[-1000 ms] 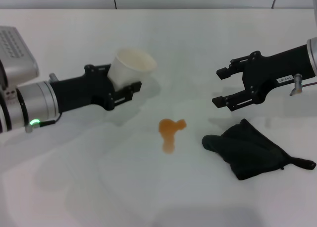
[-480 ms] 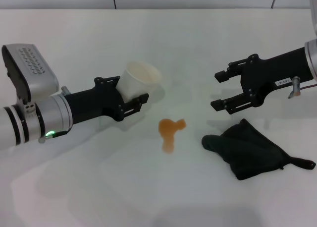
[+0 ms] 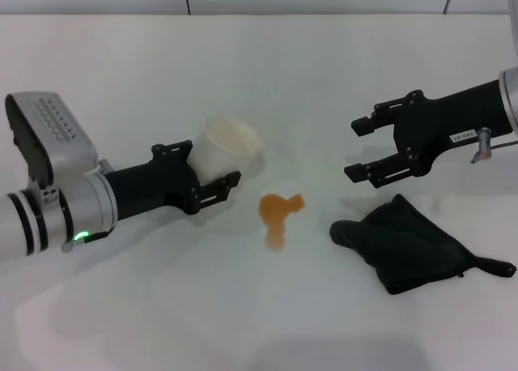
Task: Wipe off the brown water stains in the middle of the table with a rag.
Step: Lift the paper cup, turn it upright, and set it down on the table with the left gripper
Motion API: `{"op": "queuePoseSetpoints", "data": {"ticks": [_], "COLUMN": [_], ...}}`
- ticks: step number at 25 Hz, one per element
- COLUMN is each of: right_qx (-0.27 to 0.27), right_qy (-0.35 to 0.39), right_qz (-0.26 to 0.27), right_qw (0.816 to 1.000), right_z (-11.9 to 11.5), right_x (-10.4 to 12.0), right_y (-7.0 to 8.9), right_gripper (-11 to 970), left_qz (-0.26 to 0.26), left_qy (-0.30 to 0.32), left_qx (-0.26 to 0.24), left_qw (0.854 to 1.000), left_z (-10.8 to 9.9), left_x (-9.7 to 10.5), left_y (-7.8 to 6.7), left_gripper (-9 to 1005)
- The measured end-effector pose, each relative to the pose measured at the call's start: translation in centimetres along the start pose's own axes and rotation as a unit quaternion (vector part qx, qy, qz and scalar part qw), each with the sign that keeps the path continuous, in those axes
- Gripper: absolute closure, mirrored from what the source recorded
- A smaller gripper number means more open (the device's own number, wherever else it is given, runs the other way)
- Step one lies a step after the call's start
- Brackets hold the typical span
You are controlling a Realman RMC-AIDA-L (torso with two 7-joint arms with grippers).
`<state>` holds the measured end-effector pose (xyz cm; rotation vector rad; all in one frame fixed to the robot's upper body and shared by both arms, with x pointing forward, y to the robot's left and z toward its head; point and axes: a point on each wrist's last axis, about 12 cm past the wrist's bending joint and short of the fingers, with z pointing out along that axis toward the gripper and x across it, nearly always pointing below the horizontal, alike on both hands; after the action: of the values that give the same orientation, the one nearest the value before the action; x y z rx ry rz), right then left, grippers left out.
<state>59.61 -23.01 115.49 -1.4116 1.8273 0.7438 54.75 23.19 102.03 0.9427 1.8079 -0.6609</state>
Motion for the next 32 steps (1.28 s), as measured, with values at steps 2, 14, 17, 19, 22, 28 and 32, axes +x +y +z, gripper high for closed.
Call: {"op": "queuePoseSetpoints", "data": {"ticks": [2, 14, 17, 19, 22, 28, 32], "right_qx": [0.001, 0.002, 0.003, 0.003, 0.002, 0.002, 0.001], "right_qy": [0.000, 0.001, 0.001, 0.001, 0.001, 0.001, 0.001], "right_qz": [0.001, 0.002, 0.002, 0.002, 0.003, 0.003, 0.003], "right_qw": [1.000, 1.000, 1.000, 1.000, 1.000, 1.000, 1.000], "right_z": [0.0, -0.1, -0.1, -0.1, -0.1, -0.1, -0.1], "right_x": [0.1, 0.2, 0.2, 0.2, 0.2, 0.2, 0.2], "right_y": [0.0, 0.0, 0.0, 0.0, 0.0, 0.0, 0.1], "right_gripper": [209, 218, 221, 222, 225, 229, 232], "left_qz": [-0.005, -0.008, -0.009, -0.009, -0.011, -0.012, -0.016], "left_qy": [0.002, 0.002, 0.003, 0.005, 0.006, 0.010, 0.012], "left_qx": [-0.003, -0.023, -0.022, -0.021, -0.020, -0.024, -0.028], "left_qw": [1.000, 1.000, 1.000, 1.000, 1.000, 1.000, 0.999], "left_z": [-0.3, -1.6, -1.6, -1.5, -1.4, -1.3, -1.6], "left_x": [0.4, 2.1, 2.1, 2.1, 2.1, 2.2, 2.6], "left_y": [-0.1, -0.6, -0.7, -0.6, -0.7, -0.6, -0.8], "left_gripper": [386, 385, 386, 387, 316, 131, 107]}}
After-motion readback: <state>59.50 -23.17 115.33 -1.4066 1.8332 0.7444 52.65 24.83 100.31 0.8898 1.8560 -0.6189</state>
